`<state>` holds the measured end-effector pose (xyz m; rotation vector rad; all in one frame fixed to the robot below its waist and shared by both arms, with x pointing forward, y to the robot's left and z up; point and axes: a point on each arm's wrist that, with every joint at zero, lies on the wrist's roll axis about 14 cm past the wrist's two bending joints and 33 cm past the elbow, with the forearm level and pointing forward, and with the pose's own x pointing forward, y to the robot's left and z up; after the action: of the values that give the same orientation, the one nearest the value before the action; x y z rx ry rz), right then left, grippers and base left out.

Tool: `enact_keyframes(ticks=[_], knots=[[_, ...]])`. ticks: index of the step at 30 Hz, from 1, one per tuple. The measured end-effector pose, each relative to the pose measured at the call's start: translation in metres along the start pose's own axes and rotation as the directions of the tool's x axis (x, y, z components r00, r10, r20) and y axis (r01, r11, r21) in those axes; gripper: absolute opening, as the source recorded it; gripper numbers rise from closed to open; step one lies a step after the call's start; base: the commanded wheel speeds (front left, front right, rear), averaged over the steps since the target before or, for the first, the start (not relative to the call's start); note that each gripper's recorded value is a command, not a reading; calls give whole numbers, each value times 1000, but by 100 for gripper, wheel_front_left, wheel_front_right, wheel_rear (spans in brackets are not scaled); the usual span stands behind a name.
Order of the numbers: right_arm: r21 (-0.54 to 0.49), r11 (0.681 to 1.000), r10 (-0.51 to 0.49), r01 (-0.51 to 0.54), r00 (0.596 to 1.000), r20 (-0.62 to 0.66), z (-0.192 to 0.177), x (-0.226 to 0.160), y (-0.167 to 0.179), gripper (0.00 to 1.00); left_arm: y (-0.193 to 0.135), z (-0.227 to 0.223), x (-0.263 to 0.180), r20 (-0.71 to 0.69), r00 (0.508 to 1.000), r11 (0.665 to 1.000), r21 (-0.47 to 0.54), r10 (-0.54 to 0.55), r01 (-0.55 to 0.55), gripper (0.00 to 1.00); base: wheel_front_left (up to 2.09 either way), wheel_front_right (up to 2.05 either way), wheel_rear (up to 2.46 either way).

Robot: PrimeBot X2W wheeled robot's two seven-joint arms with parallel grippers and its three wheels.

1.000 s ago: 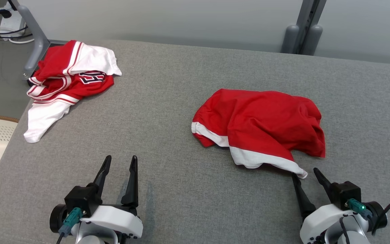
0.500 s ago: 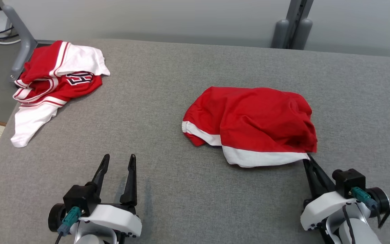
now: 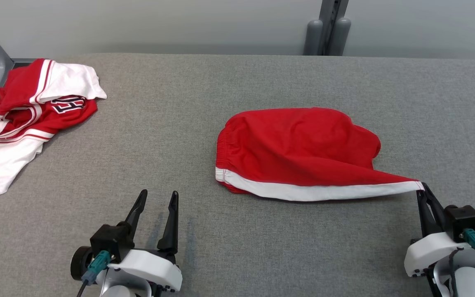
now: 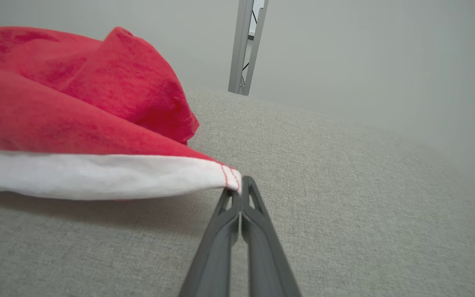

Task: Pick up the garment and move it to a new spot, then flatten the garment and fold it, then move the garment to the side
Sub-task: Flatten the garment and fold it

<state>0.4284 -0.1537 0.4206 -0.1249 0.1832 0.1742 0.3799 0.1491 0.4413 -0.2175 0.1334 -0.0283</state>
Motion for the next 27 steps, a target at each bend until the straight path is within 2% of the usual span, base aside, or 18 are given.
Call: enact_keyframes(ticks=[6, 7, 8, 11, 13, 14, 16, 27], knots=[[-34, 999, -11, 10, 999, -42, -13, -4, -6, 0, -3, -3, 1, -11, 1000, 1000, 0, -13, 13, 100, 0, 0, 0], [-39, 999, -14, 12, 999, -48, -15, -5, -7, 20, -4, -4, 2, -12, 1000, 1000, 0, -15, 15, 100, 0, 0, 0], [-39, 999, -20, 18, 998, -55, -17, -5, -9, 28, -4, -4, 2, -11, 1000, 1000, 0, -17, 17, 100, 0, 0, 0], [-39, 999, -32, 29, 996, -84, -26, -9, -14, 35, -5, -3, 3, -12, 1000, 1000, -1, -22, 22, 100, 0, 0, 0], [-44, 998, -44, 40, 995, -95, -29, -11, -18, 44, -6, -4, 3, -12, 1000, 1000, 0, -25, 25, 100, 0, 0, 0], [-46, 998, -51, 47, 994, -97, -30, -12, -21, 57, -7, -4, 3, -12, 1000, 1000, 0, -27, 27, 100, 0, 0, 0], [-46, 998, -57, 52, 993, -101, -31, -13, -24, 100, -8, -4, 3, -12, 999, 1000, 0, -31, 31, 100, 0, 0, 0], [-42, 993, -110, 107, 991, -70, -24, -36, -40, 100, -15, 3, -1, 9, 998, 999, 0, -54, 54, 100, 0, 0, 0]])
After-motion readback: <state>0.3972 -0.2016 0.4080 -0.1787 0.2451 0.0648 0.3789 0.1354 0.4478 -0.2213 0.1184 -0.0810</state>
